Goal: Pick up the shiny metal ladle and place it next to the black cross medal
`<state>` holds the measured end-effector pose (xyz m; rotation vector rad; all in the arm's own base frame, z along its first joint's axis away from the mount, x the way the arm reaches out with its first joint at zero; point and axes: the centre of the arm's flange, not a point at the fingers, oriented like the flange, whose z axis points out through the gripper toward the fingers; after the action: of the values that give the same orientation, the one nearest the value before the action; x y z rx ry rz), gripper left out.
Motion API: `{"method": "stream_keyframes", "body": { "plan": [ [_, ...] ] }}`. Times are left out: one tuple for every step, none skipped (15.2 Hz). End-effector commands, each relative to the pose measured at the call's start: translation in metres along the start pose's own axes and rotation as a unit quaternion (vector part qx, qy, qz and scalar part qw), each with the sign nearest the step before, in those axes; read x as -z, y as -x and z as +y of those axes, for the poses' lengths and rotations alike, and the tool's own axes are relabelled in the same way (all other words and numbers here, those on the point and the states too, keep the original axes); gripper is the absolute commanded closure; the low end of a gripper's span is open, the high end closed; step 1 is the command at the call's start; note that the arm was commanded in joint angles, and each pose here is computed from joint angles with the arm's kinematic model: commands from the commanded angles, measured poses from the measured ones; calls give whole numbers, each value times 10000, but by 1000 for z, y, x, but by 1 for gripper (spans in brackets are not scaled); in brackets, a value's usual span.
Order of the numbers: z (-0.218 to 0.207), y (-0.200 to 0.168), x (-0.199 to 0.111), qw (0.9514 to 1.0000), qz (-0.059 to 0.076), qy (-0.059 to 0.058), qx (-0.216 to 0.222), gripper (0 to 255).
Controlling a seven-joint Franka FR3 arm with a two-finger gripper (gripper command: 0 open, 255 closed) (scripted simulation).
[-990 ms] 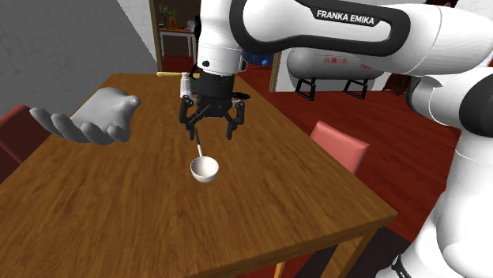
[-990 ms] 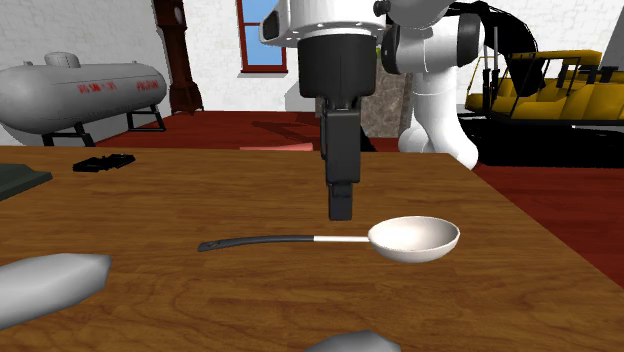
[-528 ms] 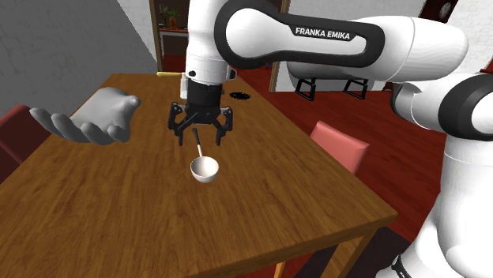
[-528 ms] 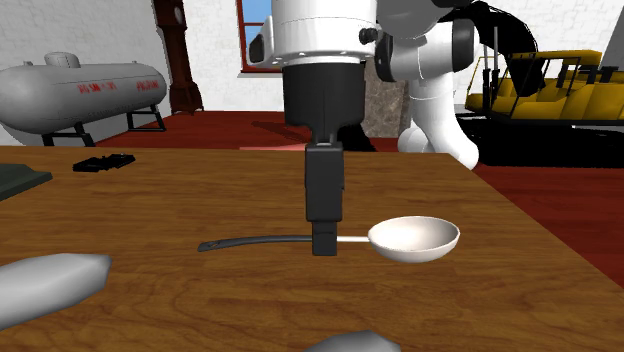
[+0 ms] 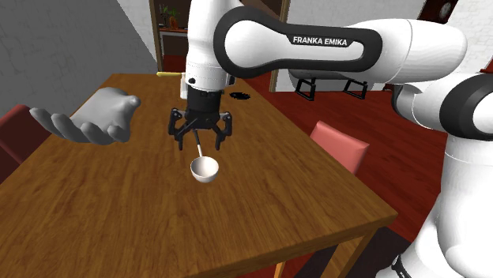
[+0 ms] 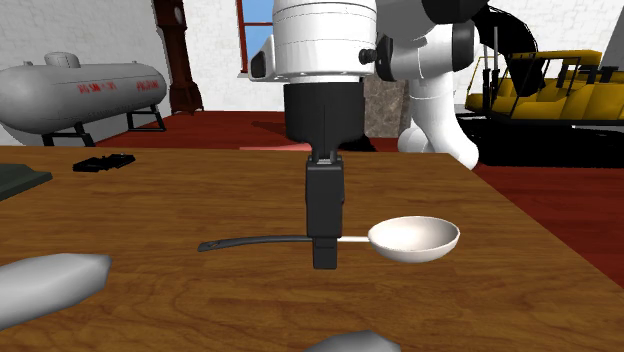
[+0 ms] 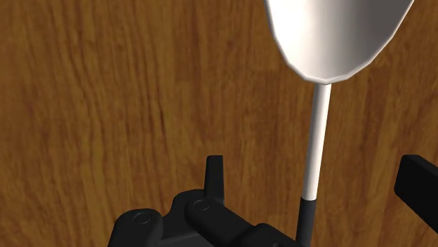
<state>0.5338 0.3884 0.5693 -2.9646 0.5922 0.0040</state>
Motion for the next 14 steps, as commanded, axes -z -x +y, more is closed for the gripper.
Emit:
{"method": "stream_keyframes", "body": {
  "plan": [
    [0, 0, 0, 10000, 0, 0, 0, 0],
    [0, 0, 0, 10000, 0, 0, 0, 0],
    [0, 0, 0, 10000, 0, 0, 0, 255],
    [0, 0, 0, 10000, 0, 0, 0, 255],
    [0, 0, 0, 10000, 0, 0, 0, 255],
    [0, 0, 0, 10000, 0, 0, 0, 255],
    [0, 0, 0, 10000, 0, 0, 0, 255],
    [0, 0, 0, 10000, 0, 0, 0, 255],
    [0, 0, 0, 10000, 0, 0, 0, 255],
    [0, 0, 0, 10000, 0, 0, 0, 255],
    [0, 0, 0, 10000, 0, 0, 0, 255],
    [0, 0, 0, 10000, 0, 0, 0, 255],
    [-1, 0, 5, 10000, 0, 0, 0, 255],
    [-1, 0, 10, 10000, 0, 0, 0, 255]
  ]
}}
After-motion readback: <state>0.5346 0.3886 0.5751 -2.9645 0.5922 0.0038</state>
